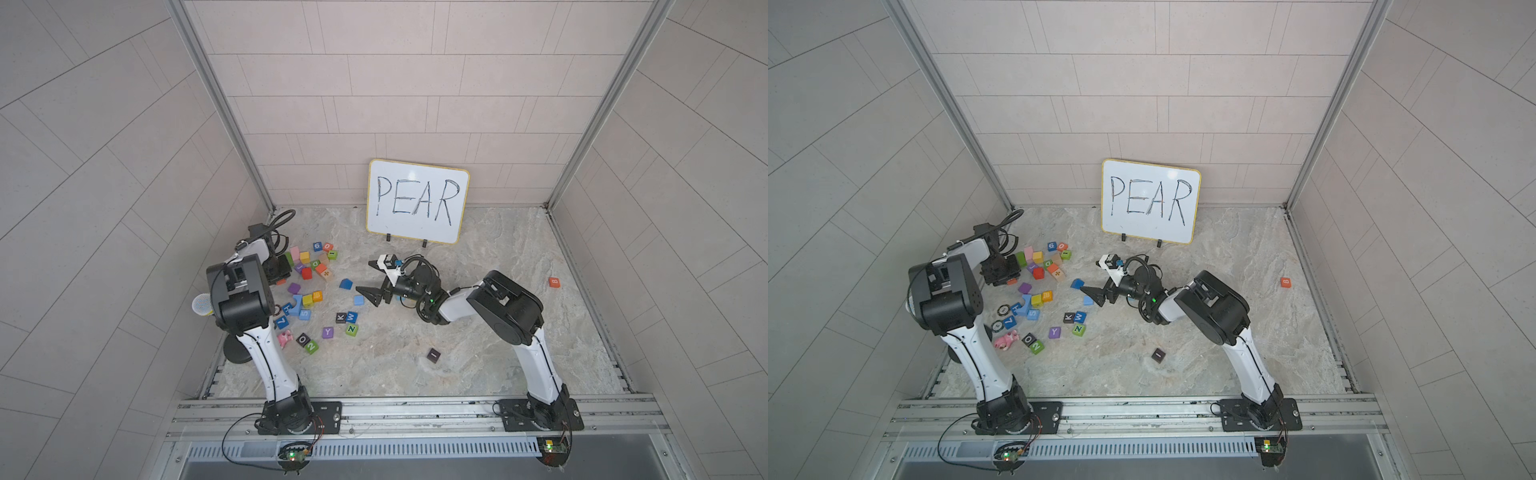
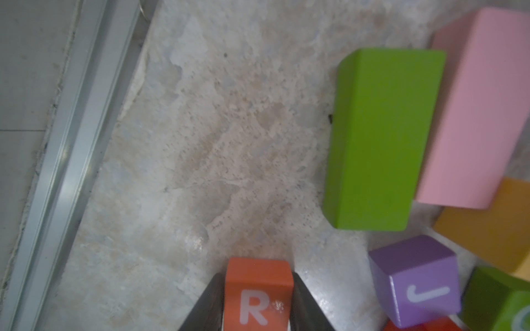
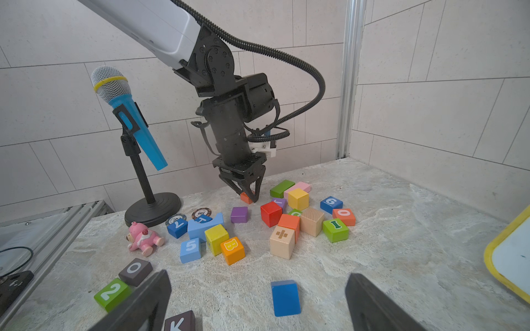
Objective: Spell the uppercase word “pear” with letter blocks
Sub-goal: Pick up the letter block from the center of the board.
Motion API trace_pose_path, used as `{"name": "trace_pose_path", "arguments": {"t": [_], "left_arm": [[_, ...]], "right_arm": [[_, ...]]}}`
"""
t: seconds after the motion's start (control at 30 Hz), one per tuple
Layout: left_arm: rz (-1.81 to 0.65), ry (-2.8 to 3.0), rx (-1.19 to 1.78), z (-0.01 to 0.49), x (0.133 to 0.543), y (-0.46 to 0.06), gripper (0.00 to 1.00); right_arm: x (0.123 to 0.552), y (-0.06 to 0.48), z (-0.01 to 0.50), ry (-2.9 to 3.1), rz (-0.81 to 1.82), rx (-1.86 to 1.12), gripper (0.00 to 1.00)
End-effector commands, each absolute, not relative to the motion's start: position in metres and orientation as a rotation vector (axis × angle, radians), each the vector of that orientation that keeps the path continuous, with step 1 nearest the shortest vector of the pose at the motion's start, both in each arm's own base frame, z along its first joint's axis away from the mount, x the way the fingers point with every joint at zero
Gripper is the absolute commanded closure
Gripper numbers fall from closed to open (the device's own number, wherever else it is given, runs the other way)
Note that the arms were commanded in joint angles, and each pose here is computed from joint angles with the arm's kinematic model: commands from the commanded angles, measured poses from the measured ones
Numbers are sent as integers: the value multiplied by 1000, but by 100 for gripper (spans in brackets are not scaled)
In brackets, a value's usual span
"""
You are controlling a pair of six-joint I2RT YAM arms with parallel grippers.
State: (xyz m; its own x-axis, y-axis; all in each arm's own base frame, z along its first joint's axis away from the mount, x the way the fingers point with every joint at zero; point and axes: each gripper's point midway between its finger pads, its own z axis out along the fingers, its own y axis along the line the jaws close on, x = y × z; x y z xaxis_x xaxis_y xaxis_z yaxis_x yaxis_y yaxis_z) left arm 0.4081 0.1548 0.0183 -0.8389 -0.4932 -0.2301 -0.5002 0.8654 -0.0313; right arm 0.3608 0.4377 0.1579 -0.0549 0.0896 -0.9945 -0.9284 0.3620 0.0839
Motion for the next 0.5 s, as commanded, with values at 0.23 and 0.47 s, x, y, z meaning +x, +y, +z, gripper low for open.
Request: {"name": "trace_pose_path", "arguments": {"t": [0.23,0.47], "left_arm": [[79,2828,-729,24,411,147,68],[68,2801,-774,41,408,139,72]], "right_arm": [[359,438,151,1358,1010,-846,0],[358,436,158,1362,972,-871,0]]}}
